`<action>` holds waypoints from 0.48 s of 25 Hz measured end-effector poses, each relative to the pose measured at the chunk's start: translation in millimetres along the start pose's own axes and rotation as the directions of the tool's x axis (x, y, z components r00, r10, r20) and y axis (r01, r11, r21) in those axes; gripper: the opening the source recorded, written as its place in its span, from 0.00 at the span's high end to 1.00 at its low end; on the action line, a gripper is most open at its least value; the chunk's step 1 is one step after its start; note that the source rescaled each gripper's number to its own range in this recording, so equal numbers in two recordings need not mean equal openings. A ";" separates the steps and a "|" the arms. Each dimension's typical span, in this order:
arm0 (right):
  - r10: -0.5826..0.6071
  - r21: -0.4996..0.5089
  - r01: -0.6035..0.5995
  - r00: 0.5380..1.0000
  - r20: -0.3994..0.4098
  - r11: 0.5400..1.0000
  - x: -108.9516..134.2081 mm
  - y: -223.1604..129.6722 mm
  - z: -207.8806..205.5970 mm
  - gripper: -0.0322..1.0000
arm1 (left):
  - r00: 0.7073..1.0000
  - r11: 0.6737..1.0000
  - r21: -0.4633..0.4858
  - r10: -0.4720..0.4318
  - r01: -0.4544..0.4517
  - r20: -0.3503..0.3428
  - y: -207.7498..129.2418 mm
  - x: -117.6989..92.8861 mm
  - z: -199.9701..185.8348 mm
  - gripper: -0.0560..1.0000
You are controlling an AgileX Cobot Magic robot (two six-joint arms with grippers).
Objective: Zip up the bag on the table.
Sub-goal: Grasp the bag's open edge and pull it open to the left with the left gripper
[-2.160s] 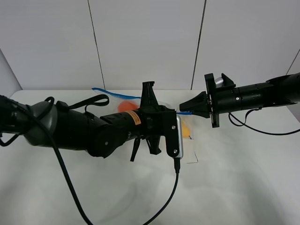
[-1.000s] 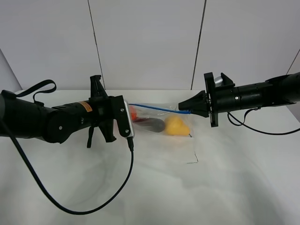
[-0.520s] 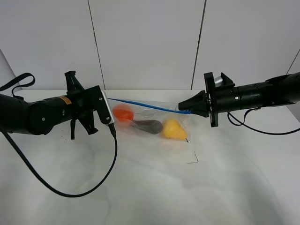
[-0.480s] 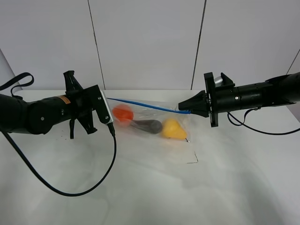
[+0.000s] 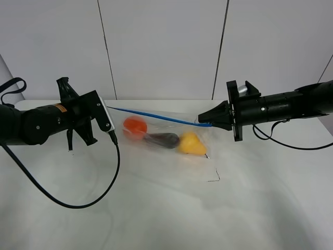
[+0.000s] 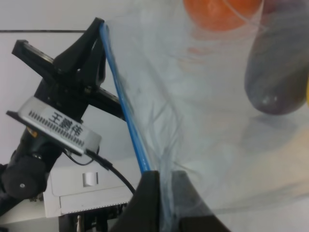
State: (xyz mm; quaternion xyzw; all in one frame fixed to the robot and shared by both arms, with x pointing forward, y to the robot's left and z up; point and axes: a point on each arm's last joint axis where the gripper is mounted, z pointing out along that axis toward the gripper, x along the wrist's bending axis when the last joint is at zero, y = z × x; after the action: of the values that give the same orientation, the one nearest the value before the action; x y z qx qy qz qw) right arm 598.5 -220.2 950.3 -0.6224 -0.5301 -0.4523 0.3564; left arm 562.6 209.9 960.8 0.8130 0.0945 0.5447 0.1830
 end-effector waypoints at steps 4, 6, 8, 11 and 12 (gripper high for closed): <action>0.000 0.000 0.000 1.000 0.000 1.000 0.0 0.0 0.0 0.97 | 1.000 1.000 0.001 0.000 0.000 0.000 -0.4 -0.1 -0.1 0.95; 0.000 0.000 0.000 1.000 0.000 1.000 0.0 0.0 0.0 0.97 | 1.000 1.000 0.001 0.000 0.000 0.000 -0.5 -0.1 -0.1 0.95; 0.000 0.000 0.000 1.000 0.000 1.000 0.0 0.0 0.0 0.97 | 1.000 1.000 0.002 -0.001 0.001 0.000 -0.8 0.1 0.0 0.95; 0.000 0.000 0.000 1.000 0.000 1.000 0.0 0.0 0.0 0.97 | 1.000 1.000 0.002 -0.001 0.001 0.000 -0.8 0.1 0.0 0.95; 0.000 0.000 0.000 1.000 0.000 1.000 0.0 0.0 0.0 0.97 | 1.000 1.000 0.002 -0.001 0.001 0.000 -0.8 0.1 0.0 0.95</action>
State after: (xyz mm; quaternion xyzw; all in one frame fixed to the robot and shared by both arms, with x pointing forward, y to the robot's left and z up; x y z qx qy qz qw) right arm 598.5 -220.2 950.3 -0.6224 -0.5301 -0.4523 0.3564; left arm 562.7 210.6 960.6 0.8131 0.0957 0.5445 0.1824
